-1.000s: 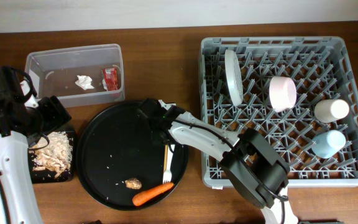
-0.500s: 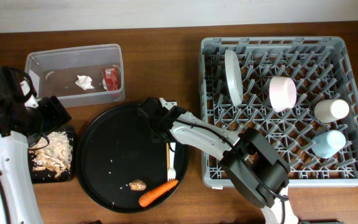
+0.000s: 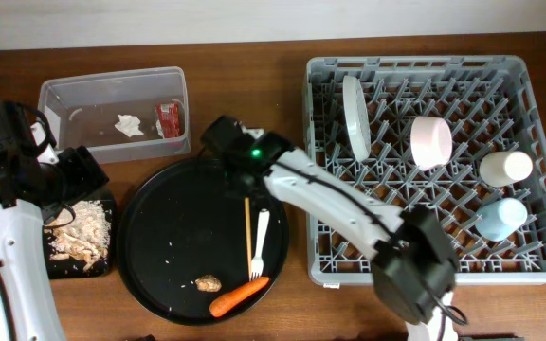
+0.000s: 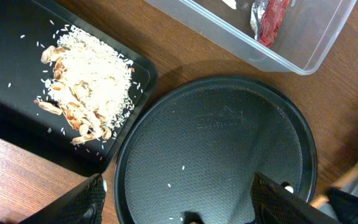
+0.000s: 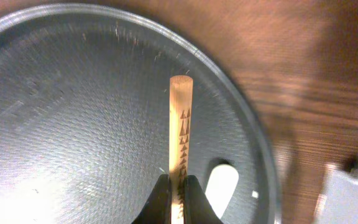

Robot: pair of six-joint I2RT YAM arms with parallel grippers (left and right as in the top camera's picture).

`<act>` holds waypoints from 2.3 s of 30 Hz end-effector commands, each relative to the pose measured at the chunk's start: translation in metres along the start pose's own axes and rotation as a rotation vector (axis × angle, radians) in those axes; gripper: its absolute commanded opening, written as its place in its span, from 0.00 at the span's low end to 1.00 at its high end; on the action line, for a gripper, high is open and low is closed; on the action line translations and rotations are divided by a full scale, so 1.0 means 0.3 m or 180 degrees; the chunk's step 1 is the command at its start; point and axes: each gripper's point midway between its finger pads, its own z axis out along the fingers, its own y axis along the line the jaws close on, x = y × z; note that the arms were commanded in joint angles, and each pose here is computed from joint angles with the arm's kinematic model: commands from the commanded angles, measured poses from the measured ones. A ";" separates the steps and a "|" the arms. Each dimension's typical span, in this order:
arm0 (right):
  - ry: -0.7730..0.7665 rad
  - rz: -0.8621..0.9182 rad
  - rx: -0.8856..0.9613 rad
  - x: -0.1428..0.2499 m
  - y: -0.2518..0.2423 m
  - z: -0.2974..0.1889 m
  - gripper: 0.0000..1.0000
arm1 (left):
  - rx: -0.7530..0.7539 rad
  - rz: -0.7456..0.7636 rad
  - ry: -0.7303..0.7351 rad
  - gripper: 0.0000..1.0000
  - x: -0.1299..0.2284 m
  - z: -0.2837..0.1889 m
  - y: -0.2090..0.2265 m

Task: Sort waste into correct bins and load items into the dishwasher rack
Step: 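Place the chopstick upright in the rack's left side, then grasp the white fork on the platter with the right gripper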

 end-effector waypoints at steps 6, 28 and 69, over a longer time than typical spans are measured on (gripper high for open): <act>-0.0608 0.0077 0.0156 -0.182 -0.320 -0.415 0.04 | 0.0039 -0.0029 -0.0025 0.74 -0.004 -0.010 -0.004; 0.0273 -0.0174 0.0215 -0.052 -0.542 -0.263 0.04 | 0.0038 -0.0029 -0.0020 0.74 -0.003 -0.010 -0.004; 0.0981 -0.0393 0.0198 0.395 0.005 -0.003 0.43 | 0.0034 -0.0031 -0.0003 0.74 0.002 -0.010 -0.003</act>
